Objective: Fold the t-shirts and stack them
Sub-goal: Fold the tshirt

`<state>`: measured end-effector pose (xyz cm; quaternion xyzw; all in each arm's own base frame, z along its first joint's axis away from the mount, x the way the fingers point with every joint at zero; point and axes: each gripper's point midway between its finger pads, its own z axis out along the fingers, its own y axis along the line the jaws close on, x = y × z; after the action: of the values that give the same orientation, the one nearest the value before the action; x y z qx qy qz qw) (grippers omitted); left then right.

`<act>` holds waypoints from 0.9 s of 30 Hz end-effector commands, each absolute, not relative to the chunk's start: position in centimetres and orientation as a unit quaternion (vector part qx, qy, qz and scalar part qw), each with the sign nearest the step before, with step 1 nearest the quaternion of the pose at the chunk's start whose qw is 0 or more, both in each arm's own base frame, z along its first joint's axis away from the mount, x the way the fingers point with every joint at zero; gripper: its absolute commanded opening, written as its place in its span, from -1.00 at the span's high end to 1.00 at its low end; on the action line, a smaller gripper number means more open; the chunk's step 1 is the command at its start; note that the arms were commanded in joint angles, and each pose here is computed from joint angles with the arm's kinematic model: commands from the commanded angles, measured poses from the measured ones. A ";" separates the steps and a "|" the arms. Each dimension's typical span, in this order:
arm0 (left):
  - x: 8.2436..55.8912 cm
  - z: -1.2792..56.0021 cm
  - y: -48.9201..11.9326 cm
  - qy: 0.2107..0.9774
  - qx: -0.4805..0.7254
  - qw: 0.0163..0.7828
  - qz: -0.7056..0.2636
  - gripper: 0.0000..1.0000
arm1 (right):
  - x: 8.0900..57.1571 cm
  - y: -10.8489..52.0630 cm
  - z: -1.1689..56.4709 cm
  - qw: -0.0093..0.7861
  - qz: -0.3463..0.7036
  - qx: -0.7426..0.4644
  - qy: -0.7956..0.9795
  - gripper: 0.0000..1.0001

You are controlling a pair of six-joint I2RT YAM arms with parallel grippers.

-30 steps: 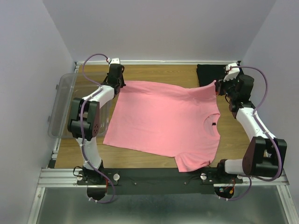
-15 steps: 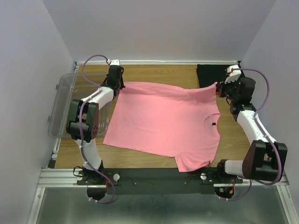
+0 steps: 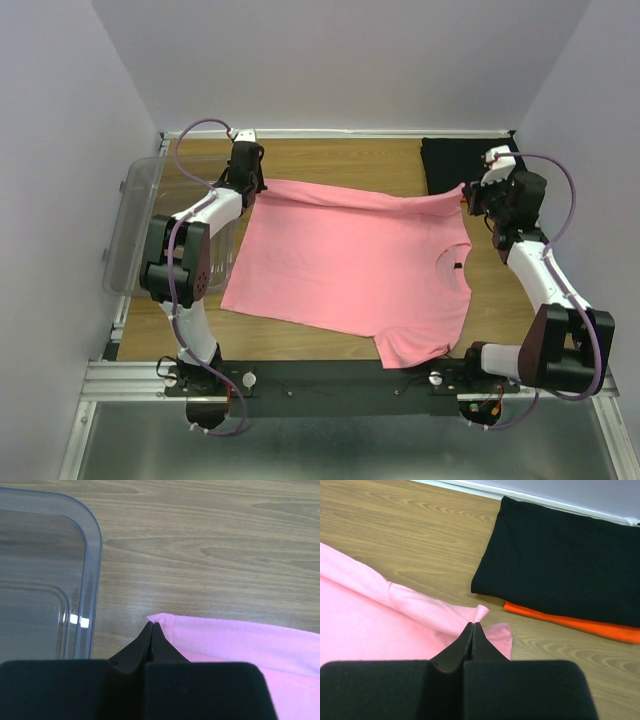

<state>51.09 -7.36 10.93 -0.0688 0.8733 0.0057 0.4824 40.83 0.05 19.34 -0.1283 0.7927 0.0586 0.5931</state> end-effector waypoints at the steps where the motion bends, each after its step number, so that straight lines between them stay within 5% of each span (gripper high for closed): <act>1: 50.9 13.0 -6.7 0.861 -0.071 0.503 0.009 1.00 | 40.0 -0.1 19.3 0.591 0.061 -0.133 0.794 0.99; 27: 50.7 11.6 -6.2 0.871 -0.067 0.486 0.029 1.00 | 37.6 0.3 19.3 0.589 0.072 -0.145 0.792 0.99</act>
<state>50.90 -7.25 11.17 -0.0624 0.8729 0.0092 0.4838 38.42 0.19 19.34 -0.1359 0.7921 0.0701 0.5909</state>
